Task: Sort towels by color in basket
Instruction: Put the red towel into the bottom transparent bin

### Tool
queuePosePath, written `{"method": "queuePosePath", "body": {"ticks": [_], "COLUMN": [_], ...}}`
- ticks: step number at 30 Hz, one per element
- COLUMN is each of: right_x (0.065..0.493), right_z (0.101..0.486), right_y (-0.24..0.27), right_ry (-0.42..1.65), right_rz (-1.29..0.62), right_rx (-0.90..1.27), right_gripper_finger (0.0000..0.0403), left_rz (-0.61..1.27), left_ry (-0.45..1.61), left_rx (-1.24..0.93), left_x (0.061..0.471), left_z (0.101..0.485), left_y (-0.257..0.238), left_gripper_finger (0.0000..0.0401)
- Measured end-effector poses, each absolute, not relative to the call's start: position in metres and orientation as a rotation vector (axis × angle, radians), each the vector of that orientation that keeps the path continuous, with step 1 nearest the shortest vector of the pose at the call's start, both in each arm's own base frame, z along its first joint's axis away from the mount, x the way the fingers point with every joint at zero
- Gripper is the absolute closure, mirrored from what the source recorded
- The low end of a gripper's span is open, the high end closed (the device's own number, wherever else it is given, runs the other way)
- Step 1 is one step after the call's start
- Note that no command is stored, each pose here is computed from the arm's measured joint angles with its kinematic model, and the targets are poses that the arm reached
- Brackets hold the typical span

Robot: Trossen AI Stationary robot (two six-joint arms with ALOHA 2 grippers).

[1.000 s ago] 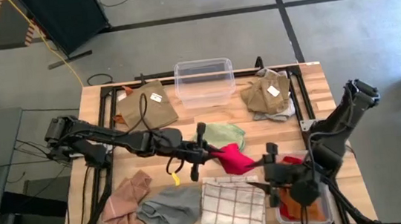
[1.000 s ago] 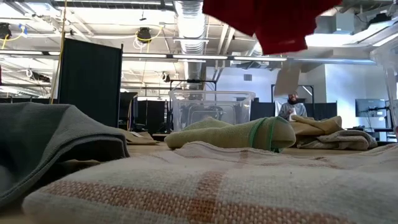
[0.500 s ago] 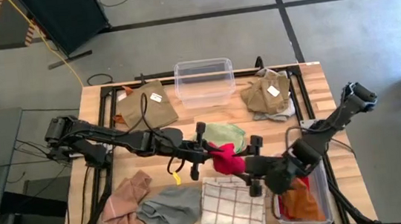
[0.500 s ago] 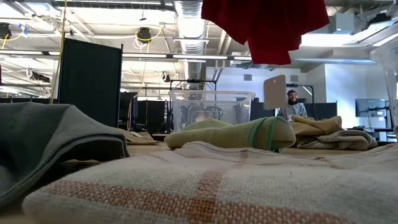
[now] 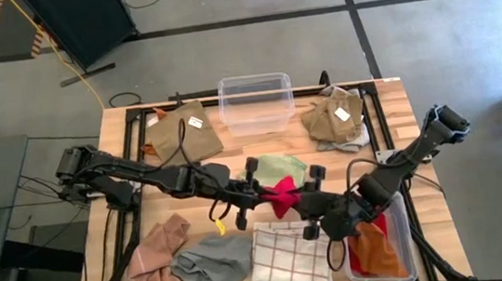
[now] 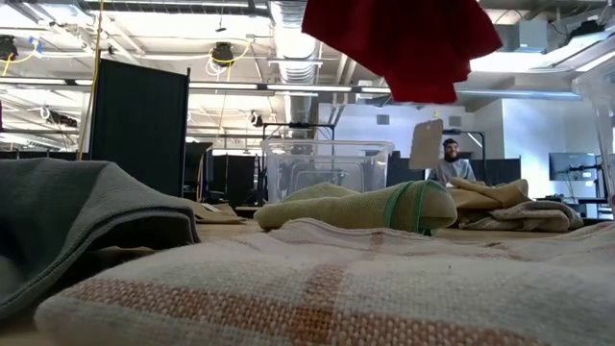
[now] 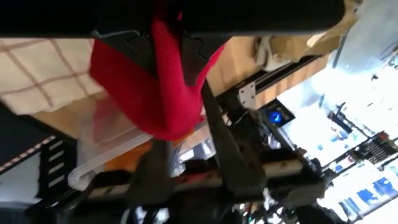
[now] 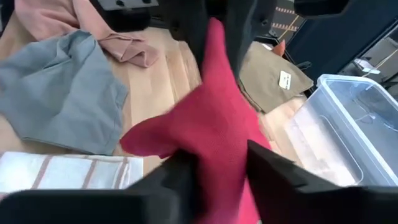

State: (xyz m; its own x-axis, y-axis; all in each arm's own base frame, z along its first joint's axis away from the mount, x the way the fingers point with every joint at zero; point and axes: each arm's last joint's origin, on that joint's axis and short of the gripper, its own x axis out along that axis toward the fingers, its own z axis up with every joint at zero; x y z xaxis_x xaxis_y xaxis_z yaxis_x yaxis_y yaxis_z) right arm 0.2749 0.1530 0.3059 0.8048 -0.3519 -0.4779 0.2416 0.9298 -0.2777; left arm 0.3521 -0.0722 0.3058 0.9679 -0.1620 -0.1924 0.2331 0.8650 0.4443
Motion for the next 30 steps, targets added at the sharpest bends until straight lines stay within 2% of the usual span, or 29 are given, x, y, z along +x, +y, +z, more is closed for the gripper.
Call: {"method": "queuePosePath", "body": {"ticks": [5,9,14,22,26,30], "right_x": [0.275,0.273,0.263,0.217,0.186,0.157], "right_z": [0.306,0.307,0.319,0.358,0.367,0.364], "right_y": [0.152,0.153,0.158,0.176,0.184,0.192], "right_ry": [0.559,0.56,0.579,0.744,0.885,1.053], "right_rz": [-0.31,-0.301,-0.287,-0.215,-0.197,-0.236], "right_rx": [-0.22,-0.225,-0.217,-0.148,-0.018,0.124], "right_gripper_finger": [0.0356,0.0358,0.0358,0.0358,0.0358,0.0358], "left_rz": [-0.237,-0.244,-0.266,-0.278,-0.296,-0.309], "left_ry": [0.141,0.144,0.139,0.208,0.31,0.423], "left_rx": [0.465,0.461,0.488,0.493,0.466,0.445], "left_x": [0.352,0.352,0.35,0.344,0.339,0.335], "left_z": [0.306,0.306,0.305,0.302,0.295,0.285], "left_y": [-0.073,-0.074,-0.082,-0.088,-0.088,-0.087], "left_gripper_finger": [0.0378,0.0342,0.0279,0.018,0.0155,0.015]}}
